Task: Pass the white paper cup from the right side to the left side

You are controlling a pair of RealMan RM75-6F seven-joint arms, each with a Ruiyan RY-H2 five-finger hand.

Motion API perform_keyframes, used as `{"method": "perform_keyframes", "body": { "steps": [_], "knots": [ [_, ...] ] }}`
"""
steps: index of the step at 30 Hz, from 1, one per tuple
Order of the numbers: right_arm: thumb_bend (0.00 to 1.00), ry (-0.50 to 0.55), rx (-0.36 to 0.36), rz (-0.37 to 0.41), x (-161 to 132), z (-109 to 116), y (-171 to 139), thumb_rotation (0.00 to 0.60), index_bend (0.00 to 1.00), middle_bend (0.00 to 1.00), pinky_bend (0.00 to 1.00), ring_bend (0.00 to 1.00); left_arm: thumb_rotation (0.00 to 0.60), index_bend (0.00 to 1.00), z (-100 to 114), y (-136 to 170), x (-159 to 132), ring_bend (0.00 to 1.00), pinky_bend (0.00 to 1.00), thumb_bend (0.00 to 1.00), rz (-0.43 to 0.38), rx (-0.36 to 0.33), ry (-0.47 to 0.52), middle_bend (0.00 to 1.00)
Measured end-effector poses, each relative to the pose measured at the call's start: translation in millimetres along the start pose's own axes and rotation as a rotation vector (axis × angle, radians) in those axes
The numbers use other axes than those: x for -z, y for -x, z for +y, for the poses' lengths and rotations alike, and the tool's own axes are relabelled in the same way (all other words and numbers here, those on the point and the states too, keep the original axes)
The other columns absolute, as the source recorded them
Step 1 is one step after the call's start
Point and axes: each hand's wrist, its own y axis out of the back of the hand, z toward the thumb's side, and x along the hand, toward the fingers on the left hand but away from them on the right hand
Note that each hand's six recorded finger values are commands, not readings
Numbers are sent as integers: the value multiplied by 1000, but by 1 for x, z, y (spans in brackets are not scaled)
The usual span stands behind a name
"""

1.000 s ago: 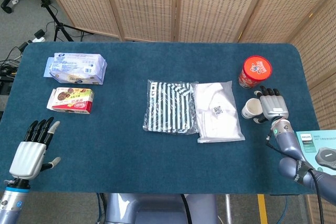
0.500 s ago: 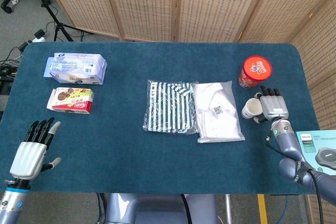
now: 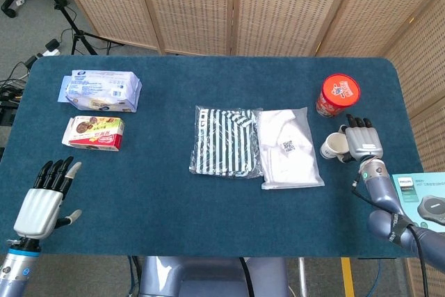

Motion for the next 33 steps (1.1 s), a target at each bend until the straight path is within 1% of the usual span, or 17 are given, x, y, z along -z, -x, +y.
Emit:
{"method": "perform_keyframes", "body": {
  "steps": [5,11,21,26,33],
  "knots": [
    [337,-3,8,-2,1,3,-1,600,324,0,0,0,600,0,0,0,0,0,0,0,1,1,1,0],
    [337,-5,35,13,-6,14,-8,600,327,0,0,0,600,0,2,1,0,0,0,0,-1,-3,3,0],
    [337,-37,109,86,-45,46,-37,600,351,0,0,0,600,0,3,1,1,0,0,0,-3,-3,14,0],
    [337,-65,136,112,-64,58,-48,600,351,0,0,0,600,0,2,1,1,0,0,0,-5,7,19,0],
    [337,-112,174,160,-99,73,-61,600,351,0,0,0,600,0,0,2,-2,0,0,0,-19,16,25,0]
  ]
}}
